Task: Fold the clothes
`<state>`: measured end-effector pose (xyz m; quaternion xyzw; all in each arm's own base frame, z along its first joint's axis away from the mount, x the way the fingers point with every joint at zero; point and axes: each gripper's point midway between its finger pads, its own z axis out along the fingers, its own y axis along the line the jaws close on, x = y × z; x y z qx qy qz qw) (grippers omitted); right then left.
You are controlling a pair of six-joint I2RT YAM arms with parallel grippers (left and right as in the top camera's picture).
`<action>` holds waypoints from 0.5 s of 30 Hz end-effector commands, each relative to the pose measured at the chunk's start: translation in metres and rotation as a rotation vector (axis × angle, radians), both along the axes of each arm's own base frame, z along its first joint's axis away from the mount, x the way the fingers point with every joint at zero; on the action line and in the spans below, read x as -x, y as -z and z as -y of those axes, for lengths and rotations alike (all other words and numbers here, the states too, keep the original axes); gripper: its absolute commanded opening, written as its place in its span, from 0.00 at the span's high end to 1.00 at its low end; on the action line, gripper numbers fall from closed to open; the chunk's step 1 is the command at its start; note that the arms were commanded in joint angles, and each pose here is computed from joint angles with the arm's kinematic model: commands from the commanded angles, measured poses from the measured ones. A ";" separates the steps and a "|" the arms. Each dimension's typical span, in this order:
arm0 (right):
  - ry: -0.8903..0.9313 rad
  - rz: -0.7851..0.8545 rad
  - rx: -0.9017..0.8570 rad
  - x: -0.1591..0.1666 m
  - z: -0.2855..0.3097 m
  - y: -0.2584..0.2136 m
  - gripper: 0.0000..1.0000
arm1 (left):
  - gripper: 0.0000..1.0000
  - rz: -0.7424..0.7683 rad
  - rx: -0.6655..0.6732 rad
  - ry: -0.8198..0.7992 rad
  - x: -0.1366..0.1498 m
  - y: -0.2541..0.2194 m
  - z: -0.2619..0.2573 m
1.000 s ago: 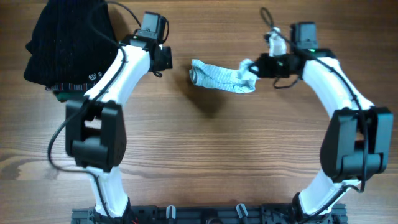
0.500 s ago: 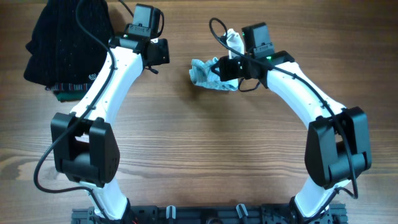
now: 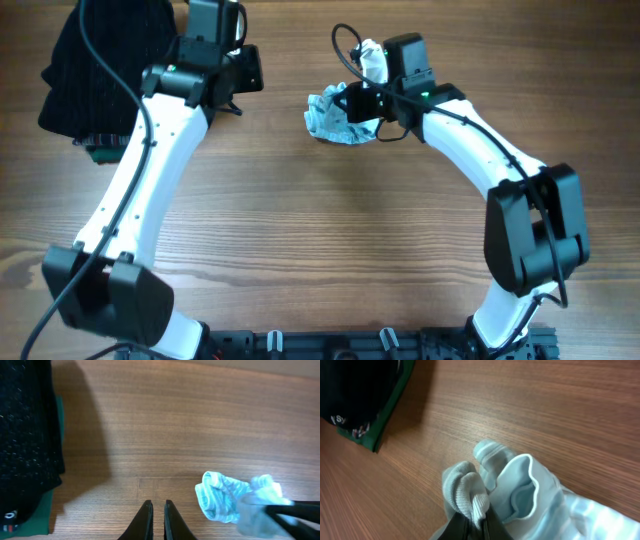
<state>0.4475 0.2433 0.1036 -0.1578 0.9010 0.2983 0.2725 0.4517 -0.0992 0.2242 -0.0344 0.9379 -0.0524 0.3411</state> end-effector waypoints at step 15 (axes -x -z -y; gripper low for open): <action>-0.086 0.012 -0.043 0.010 -0.039 0.002 0.00 | 0.88 -0.002 -0.014 0.001 0.004 -0.001 -0.001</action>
